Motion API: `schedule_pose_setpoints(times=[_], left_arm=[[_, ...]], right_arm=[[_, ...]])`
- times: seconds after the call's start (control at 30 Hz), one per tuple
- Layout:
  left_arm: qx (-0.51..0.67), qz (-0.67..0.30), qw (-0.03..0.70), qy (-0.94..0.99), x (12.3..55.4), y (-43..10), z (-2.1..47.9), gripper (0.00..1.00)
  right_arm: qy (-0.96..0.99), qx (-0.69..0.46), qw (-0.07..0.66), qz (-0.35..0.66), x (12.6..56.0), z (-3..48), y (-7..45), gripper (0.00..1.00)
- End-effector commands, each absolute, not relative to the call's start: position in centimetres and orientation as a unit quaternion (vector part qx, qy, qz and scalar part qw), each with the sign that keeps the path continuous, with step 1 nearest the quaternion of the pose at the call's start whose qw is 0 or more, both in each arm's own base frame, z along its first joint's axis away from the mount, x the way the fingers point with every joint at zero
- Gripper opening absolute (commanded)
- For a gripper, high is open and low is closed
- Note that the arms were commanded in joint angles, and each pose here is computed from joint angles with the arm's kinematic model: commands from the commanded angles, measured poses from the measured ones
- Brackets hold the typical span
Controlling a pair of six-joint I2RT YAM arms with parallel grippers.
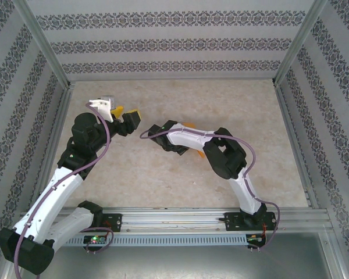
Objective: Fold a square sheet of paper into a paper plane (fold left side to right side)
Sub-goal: Turn over the paper at the center of the table.
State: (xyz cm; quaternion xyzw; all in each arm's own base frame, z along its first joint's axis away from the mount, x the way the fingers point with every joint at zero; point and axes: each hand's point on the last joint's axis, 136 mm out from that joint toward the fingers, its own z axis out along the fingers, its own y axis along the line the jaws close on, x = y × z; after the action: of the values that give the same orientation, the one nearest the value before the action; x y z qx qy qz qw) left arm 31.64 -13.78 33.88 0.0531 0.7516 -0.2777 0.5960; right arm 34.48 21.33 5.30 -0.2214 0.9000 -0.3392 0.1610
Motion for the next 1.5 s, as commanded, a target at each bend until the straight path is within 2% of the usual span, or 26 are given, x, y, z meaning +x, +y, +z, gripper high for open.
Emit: schedule_pose_setpoints(times=[0.0, 0.2, 0.33, 0.93, 1.13, 1.47], left_arm=[[0.046, -0.268, 0.594, 0.757, 31.6, -13.1, 33.4, 0.79], [0.047, -0.271, 0.592, 0.757, 31.6, -13.3, 33.3, 0.79], [0.048, -0.274, 0.59, 0.758, 31.7, -13.4, 33.3, 0.79], [0.043, -0.289, 0.579, 0.761, 32.1, -13.8, 33.6, 0.79], [0.032, -0.303, 0.569, 0.764, 32.6, -14.2, 33.1, 0.79], [0.044, -0.327, 0.523, 0.786, 33.7, -15.9, 30.8, 0.76]], right_arm=[[0.912, -0.212, 0.143, -0.321, 33.6, 4.0, 22.5, 0.0], [0.922, -0.206, 0.126, -0.301, 33.0, 2.5, 23.1, 0.05], [0.926, -0.204, 0.125, -0.292, 32.9, 2.5, 23.3, 0.13], [0.957, -0.153, 0.161, -0.185, 32.1, 7.1, 23.7, 0.62], [0.966, -0.124, 0.185, -0.132, 31.5, 9.4, 22.3, 0.73], [0.959, -0.049, 0.278, 0.04, 32.2, 13.6, 19.3, 0.84]])
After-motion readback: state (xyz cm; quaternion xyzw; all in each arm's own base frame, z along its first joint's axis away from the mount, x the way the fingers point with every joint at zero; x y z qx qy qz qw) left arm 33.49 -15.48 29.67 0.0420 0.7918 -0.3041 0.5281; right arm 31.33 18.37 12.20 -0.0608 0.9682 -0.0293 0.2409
